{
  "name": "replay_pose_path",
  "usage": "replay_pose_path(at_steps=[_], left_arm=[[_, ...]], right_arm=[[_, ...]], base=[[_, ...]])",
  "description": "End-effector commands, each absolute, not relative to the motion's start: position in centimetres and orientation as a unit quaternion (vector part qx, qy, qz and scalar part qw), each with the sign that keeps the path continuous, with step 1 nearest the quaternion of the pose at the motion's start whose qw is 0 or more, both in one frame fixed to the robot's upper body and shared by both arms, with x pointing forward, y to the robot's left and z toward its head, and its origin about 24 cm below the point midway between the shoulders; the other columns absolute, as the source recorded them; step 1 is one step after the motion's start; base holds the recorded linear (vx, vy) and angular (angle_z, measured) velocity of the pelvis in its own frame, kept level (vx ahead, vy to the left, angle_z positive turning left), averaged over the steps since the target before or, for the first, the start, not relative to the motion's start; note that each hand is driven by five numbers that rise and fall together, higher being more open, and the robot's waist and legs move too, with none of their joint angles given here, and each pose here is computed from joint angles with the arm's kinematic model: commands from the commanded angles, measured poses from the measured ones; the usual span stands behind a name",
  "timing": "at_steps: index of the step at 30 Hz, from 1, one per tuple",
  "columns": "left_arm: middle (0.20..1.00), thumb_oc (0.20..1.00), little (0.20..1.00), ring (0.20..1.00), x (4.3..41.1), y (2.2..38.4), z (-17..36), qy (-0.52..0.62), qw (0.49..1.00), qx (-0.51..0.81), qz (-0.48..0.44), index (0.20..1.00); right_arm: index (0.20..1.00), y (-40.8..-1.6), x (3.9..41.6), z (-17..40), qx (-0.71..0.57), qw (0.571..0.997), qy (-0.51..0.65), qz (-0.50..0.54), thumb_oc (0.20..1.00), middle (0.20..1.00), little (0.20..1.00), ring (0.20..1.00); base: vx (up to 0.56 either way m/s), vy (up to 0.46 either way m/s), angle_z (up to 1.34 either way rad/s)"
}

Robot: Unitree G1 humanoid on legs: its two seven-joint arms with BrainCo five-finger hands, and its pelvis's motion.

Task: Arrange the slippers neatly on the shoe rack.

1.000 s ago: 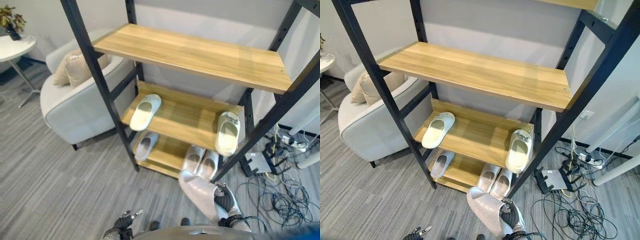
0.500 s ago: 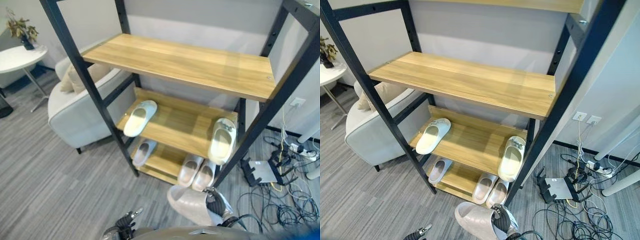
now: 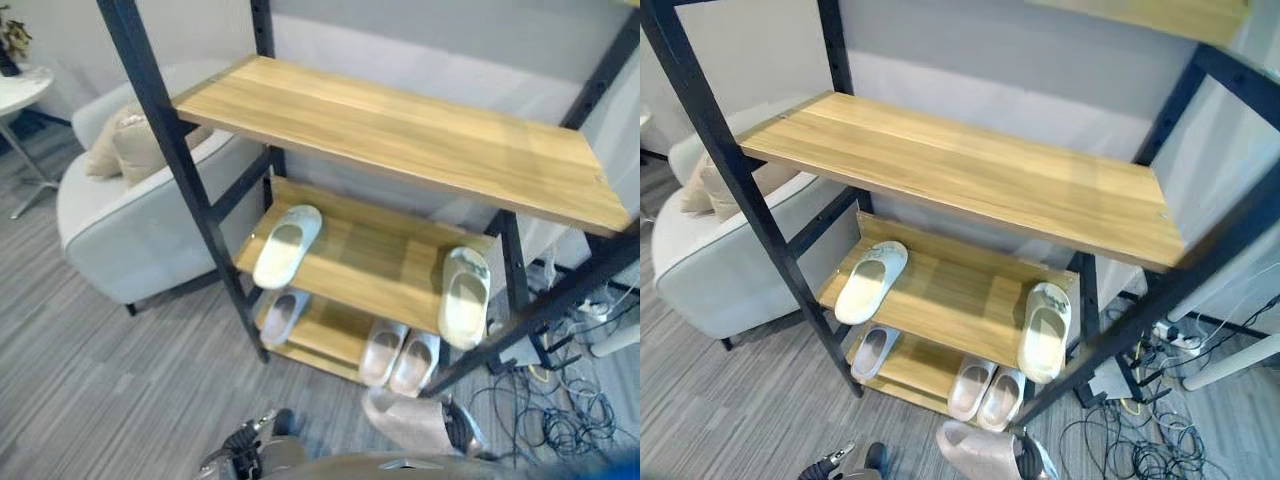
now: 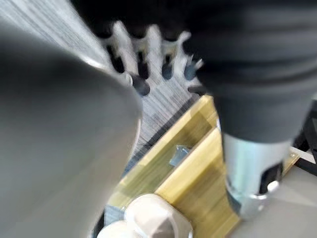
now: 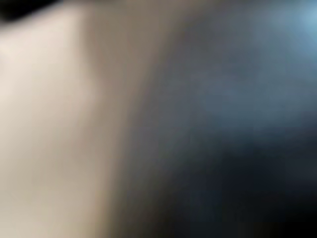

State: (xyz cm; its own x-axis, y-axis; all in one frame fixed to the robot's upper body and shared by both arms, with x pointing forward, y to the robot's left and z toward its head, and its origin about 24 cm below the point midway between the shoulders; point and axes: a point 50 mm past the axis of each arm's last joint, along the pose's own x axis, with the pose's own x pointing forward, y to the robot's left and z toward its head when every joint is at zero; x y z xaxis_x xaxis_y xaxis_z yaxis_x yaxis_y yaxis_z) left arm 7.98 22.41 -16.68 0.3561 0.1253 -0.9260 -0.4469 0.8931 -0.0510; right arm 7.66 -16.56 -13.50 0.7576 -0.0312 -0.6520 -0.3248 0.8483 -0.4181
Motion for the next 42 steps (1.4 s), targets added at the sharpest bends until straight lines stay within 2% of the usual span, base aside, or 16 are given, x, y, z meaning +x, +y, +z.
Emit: replay_pose_path(at_steps=[1,5,6,8,9,12,13,17,21,25,31,42], left_arm=[[1.0,1.0,1.0,1.0,5.3,20.1,-17.5,0.583,0.788,-0.137,0.144,1.0],[1.0,1.0,1.0,1.0,8.5,20.1,-16.9,0.544,0.818,-0.135,0.129,1.0],[1.0,1.0,1.0,1.0,11.1,20.2,-16.3,0.511,0.84,-0.132,0.122,1.0],[1.0,1.0,1.0,1.0,13.8,19.9,-15.4,0.474,0.863,-0.13,0.113,1.0],[1.0,1.0,1.0,1.0,13.9,19.9,-15.4,0.474,0.863,-0.13,0.113,1.0],[1.0,1.0,1.0,1.0,18.2,19.2,-13.4,0.401,0.894,-0.166,0.11,1.0],[1.0,1.0,1.0,1.0,18.3,19.2,-13.4,0.4,0.894,-0.166,0.11,1.0],[1.0,1.0,1.0,1.0,22.6,20.8,-10.7,0.33,0.916,-0.187,0.13,1.0],[1.0,1.0,1.0,1.0,25.2,22.3,-8.3,0.266,0.929,-0.209,0.148,1.0],[1.0,1.0,1.0,1.0,26.3,24.1,-6.8,0.211,0.914,-0.279,0.203,1.0],[1.0,1.0,1.0,1.0,27.1,25.1,-5.9,0.197,0.904,-0.297,0.235,1.0],[1.0,1.0,1.0,1.0,28.8,22.4,-4.8,0.179,0.909,-0.327,0.188,1.0]], right_arm=[[0.2,-14.8,7.2,-13.3,-0.209,0.917,0.33,0.082,0.2,0.2,0.2,0.2],[0.2,-14.4,9.7,-13.0,-0.227,0.922,0.297,0.104,0.2,0.2,0.2,0.2],[0.2,-13.9,12.6,-12.2,-0.243,0.927,0.257,0.121,0.2,0.2,0.2,0.2],[0.2,-13.1,15.1,-11.3,-0.255,0.932,0.221,0.136,0.2,0.2,0.2,0.2],[0.2,-13.1,15.2,-11.3,-0.255,0.932,0.221,0.136,0.2,0.2,0.2,0.2],[0.2,-12.5,18.3,-9.6,-0.263,0.943,0.168,0.12,0.2,0.2,0.2,0.2],[0.2,-12.5,18.3,-9.6,-0.263,0.943,0.167,0.12,0.2,0.2,0.2,0.2],[0.2,-11.9,22.2,-7.1,-0.276,0.951,0.099,0.099,0.2,0.2,0.2,0.2],[0.2,-11.6,24.2,-5.1,-0.299,0.949,0.052,0.092,0.2,0.2,0.2,0.2],[0.2,-11.8,25.6,-3.6,-0.305,0.95,0.025,0.064,0.2,0.2,0.2,0.2],[0.2,-12.1,27.8,-0.9,-0.307,0.951,-0.023,0.043,0.2,0.2,0.2,0.2],[0.2,-10.8,33.8,7.6,-0.317,0.94,-0.125,0.004,0.2,0.2,0.2,0.2]], base=[[0.19,0.305,-0.11],[-0.01,0.186,-0.33],[-0.27,0.181,-0.3],[-0.29,0.085,-0.57],[-0.18,-0.002,-0.78],[-0.22,-0.004,-0.16],[-0.22,0.003,0.13],[-0.19,-0.02,0.04],[-0.12,-0.056,0.16],[0.04,-0.076,0.16],[0.01,-0.064,0.03],[0.02,-0.009,0.07]])
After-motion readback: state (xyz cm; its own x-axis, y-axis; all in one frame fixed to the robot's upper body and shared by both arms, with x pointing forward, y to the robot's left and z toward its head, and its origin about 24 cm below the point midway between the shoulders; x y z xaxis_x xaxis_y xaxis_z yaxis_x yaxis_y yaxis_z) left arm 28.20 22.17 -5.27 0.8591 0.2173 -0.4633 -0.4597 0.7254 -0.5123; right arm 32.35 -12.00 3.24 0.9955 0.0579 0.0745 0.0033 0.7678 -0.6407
